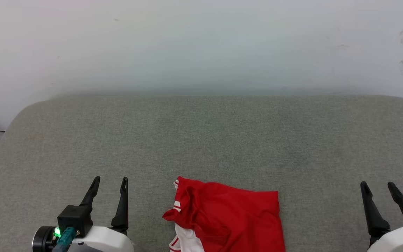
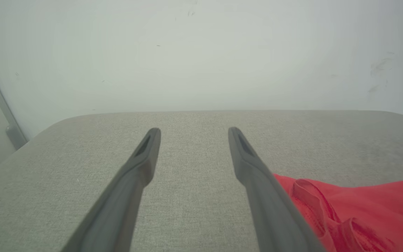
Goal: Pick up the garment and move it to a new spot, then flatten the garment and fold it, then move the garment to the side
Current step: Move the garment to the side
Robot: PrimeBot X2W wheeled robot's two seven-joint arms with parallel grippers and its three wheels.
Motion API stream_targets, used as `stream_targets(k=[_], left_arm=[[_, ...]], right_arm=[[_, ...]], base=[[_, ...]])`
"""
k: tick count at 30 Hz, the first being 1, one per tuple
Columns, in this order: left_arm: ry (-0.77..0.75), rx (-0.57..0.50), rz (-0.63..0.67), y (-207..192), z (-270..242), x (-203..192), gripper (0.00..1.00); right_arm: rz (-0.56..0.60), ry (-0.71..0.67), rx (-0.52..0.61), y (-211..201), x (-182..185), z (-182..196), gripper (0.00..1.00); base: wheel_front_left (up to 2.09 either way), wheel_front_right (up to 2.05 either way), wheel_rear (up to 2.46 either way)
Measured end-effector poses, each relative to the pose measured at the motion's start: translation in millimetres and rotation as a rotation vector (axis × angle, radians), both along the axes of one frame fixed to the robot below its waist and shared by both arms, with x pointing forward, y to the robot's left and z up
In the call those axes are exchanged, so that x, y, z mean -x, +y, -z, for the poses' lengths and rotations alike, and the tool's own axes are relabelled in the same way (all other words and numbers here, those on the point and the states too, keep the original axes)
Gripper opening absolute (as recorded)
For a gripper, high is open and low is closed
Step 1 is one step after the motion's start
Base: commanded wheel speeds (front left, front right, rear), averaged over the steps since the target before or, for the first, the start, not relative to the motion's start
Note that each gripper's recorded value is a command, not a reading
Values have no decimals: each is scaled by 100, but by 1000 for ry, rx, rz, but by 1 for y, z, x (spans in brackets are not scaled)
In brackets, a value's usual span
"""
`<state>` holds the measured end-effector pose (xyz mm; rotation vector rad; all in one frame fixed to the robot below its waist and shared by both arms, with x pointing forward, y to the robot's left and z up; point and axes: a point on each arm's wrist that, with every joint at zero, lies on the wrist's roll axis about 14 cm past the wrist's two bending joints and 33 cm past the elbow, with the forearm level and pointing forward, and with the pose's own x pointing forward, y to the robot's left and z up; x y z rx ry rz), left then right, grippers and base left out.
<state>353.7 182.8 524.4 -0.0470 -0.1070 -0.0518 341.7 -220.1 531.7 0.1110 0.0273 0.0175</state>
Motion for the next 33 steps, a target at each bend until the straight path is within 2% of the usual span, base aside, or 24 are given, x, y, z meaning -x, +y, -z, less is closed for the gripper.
stream_targets(k=[3, 7, 15, 23, 28, 32, 33], left_arm=[[-6, 2, -10, 3, -2, -1, 100], [-32, 3, -22, 4, -10, -3, 100], [-29, 9, -52, 10, -8, -12, 100], [-13, 17, -79, 18, -2, -26, 100], [6, 11, -96, 24, 5, -32, 100], [16, 12, -108, 27, 9, -32, 100], [16, 10, -109, 27, 9, -33, 100]], right_arm=[[6, 85, -24, -9, -2, 18, 100], [-37, 267, -85, -7, -5, 53, 100], [-257, 626, -164, 55, -6, 112, 100], [-446, 774, -242, 117, -18, 137, 100], [-488, 937, -275, 130, -9, 168, 100], [-508, 993, -289, 137, -7, 175, 100], [-509, 996, -292, 138, -7, 175, 44]], base=[[0, 0, 0], [0, 0, 0], [0, 0, 0], [0, 0, 0], [0, 0, 0], [0, 0, 0], [0, 0, 0]])
